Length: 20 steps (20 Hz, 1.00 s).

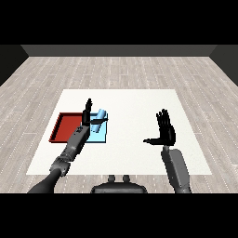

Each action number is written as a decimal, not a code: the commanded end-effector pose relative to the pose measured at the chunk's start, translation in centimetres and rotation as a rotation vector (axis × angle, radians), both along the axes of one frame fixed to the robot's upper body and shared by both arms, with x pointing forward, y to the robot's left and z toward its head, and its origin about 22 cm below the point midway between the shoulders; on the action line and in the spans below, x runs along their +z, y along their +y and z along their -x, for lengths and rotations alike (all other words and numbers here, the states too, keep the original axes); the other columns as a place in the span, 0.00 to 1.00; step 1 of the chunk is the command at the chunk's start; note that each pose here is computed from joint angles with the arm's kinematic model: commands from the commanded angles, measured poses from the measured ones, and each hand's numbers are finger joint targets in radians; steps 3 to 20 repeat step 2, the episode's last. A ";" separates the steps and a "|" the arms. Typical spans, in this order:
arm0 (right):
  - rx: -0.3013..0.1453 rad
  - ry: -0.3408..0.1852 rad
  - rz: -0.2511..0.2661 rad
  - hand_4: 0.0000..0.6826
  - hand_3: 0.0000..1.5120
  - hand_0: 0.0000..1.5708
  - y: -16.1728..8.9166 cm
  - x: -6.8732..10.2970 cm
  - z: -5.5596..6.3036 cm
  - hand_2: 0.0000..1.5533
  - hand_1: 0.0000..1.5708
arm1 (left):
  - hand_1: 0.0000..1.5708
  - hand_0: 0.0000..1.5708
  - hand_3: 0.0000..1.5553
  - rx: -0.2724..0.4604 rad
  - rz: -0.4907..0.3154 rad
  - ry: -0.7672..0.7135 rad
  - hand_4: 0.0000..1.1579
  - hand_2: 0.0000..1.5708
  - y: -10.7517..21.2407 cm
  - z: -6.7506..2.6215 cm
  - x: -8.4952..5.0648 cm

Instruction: Pick the blue can and put it in the blue box

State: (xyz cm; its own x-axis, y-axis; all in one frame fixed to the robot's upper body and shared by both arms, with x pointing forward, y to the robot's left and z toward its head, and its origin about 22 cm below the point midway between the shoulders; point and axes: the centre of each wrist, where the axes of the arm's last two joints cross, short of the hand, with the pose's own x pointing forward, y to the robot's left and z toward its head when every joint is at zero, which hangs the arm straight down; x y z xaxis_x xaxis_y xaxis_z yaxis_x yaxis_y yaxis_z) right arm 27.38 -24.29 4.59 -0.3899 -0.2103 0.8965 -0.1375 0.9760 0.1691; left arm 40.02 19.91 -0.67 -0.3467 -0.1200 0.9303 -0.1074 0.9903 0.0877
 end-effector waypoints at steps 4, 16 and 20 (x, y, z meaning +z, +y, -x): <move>0.038 0.050 0.064 0.00 0.00 0.00 -0.8 -1.5 0.7 0.00 0.00 | 0.00 0.00 0.00 -0.248 0.182 -0.081 0.00 0.00 0.5 2.92 -1.4; 0.038 0.050 0.064 0.00 0.00 0.00 -0.8 -1.5 0.7 0.00 0.00 | 0.00 0.00 0.00 -0.248 0.182 -0.081 0.00 0.00 0.5 2.92 -1.4; 0.038 0.050 0.064 0.00 0.00 0.00 -0.8 -1.5 0.7 0.00 0.00 | 0.00 0.00 0.00 -0.248 0.182 -0.081 0.00 0.00 0.5 2.92 -1.4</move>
